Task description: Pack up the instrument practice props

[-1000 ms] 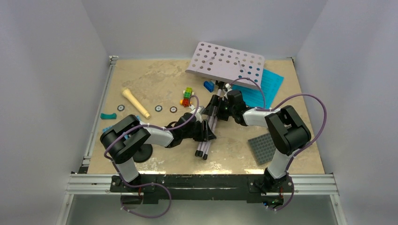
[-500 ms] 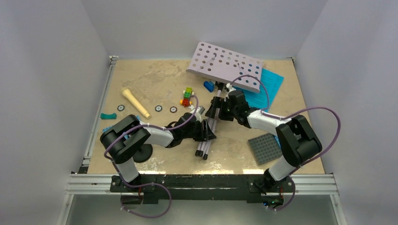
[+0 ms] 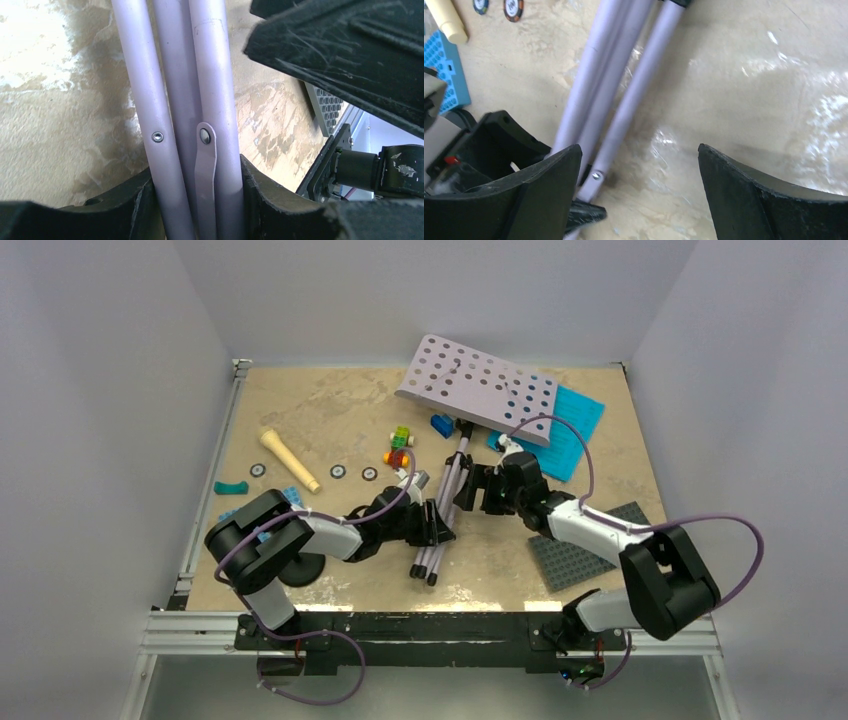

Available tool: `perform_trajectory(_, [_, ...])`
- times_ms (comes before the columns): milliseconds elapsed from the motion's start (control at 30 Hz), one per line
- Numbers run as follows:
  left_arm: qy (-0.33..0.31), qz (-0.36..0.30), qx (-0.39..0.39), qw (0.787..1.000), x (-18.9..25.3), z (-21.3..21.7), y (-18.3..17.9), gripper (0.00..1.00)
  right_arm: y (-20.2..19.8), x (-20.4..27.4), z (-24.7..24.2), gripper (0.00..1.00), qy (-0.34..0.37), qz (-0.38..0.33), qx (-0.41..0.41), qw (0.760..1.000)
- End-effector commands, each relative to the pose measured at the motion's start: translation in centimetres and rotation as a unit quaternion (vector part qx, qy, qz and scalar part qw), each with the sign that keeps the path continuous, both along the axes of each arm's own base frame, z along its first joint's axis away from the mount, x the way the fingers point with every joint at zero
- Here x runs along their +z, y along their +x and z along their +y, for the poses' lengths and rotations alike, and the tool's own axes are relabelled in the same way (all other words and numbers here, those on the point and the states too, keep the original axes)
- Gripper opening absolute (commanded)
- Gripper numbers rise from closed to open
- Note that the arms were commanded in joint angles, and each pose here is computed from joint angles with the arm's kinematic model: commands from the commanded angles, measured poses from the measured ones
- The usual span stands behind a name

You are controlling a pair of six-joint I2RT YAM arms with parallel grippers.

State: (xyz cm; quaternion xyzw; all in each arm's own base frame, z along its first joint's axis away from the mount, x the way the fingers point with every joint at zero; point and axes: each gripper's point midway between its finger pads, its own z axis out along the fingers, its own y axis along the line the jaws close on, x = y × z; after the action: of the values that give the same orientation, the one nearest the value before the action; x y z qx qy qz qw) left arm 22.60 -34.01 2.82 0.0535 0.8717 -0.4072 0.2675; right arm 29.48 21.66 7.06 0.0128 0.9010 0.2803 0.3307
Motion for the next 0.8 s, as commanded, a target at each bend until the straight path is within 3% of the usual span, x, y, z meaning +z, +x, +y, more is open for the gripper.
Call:
perform_trajectory(0, [0.099, -0.076, 0.032, 0.992, -3.3, 4.7, 1.6, 0.0, -1.0, 0.4, -1.6, 0.91, -0.02, -0.014, -0.01, 1.0])
perform_trajectory(267, [0.088, -0.064, 0.044, 0.993, -4.0, 5.7, 0.4, 0.0, -2.3, 1.7, -2.0, 0.91, 0.004, -0.033, -0.01, 0.999])
perform_trajectory(467, [0.086, -0.054, 0.009, 0.995, -3.7, 4.5, 0.0, 0.0, -3.0, 2.1, -2.4, 0.91, 0.004, -0.043, -0.007, 0.999])
perform_trajectory(767, [0.088, -0.042, -0.009, 0.995, -3.4, 4.1, -0.4, 0.44, -3.3, 2.8, -2.8, 0.92, -0.003, -0.051, -0.005, 0.999])
